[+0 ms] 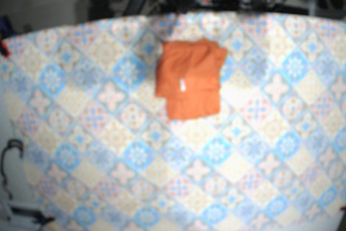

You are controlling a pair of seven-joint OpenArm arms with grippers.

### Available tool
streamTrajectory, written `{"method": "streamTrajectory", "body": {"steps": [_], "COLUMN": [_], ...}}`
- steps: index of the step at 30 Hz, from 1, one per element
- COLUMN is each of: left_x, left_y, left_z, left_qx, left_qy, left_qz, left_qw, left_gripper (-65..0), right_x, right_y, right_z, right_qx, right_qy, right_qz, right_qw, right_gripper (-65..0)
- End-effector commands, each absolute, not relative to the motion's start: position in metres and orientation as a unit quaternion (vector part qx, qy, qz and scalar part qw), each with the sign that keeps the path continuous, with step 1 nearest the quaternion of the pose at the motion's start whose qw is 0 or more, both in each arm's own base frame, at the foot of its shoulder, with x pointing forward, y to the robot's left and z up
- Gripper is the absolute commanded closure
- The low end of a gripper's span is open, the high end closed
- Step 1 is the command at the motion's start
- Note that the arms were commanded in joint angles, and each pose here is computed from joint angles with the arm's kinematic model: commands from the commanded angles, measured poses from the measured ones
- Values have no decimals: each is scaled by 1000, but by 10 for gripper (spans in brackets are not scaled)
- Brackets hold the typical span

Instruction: Fold the T-shirt properly

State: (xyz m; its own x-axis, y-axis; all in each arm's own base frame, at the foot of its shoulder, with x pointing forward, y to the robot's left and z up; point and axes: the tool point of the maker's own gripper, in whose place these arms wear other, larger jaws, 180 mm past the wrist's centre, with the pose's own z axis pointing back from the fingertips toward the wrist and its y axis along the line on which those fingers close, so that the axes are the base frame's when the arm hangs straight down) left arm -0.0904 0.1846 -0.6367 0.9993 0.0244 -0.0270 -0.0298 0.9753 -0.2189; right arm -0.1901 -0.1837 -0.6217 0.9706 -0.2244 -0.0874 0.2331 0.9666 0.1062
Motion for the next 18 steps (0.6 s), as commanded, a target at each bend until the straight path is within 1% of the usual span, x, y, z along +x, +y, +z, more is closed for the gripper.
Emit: {"method": "streamTrajectory", "body": {"steps": [1, 3, 6, 9, 11, 13, 16, 18], "left_x": [-88, -71, -52, -37, -36, -36, -25, -20], "left_y": [179, 162, 144, 127, 124, 124, 125, 127], "left_z": [-639, -644, -646, -648, -652, -655, -656, -656], "left_qx": [-115, -128, -142, -151, -127, -98, -70, -64], "left_qy": [19, 10, -6, -18, -20, -23, -54, -69], "left_qz": [11, 16, 19, 23, 36, 40, 42, 43], "left_qw": [993, 992, 990, 988, 991, 994, 995, 995], "left_gripper": [-136, -136, -136, -136, -136, -136, -136, -136], "right_x": [-189, -174, -166, -152, -145, -124, -101, -98], "right_y": [-175, -150, -139, -108, -104, -101, -96, -98], "right_z": [-623, -627, -629, -630, -630, -635, -639, -639], "right_qx": [63, 80, 85, 97, 92, 87, 87, 82], "right_qy": [32, 10, -6, -39, -54, -72, -92, -96], "right_qz": [-116, -125, -141, -187, -221, -262, -302, -319], "right_qw": [991, 989, 986, 977, 970, 958, 945, 939], "right_gripper": [-218, -218, -218, -218, -219, -220, -218, -220]}}
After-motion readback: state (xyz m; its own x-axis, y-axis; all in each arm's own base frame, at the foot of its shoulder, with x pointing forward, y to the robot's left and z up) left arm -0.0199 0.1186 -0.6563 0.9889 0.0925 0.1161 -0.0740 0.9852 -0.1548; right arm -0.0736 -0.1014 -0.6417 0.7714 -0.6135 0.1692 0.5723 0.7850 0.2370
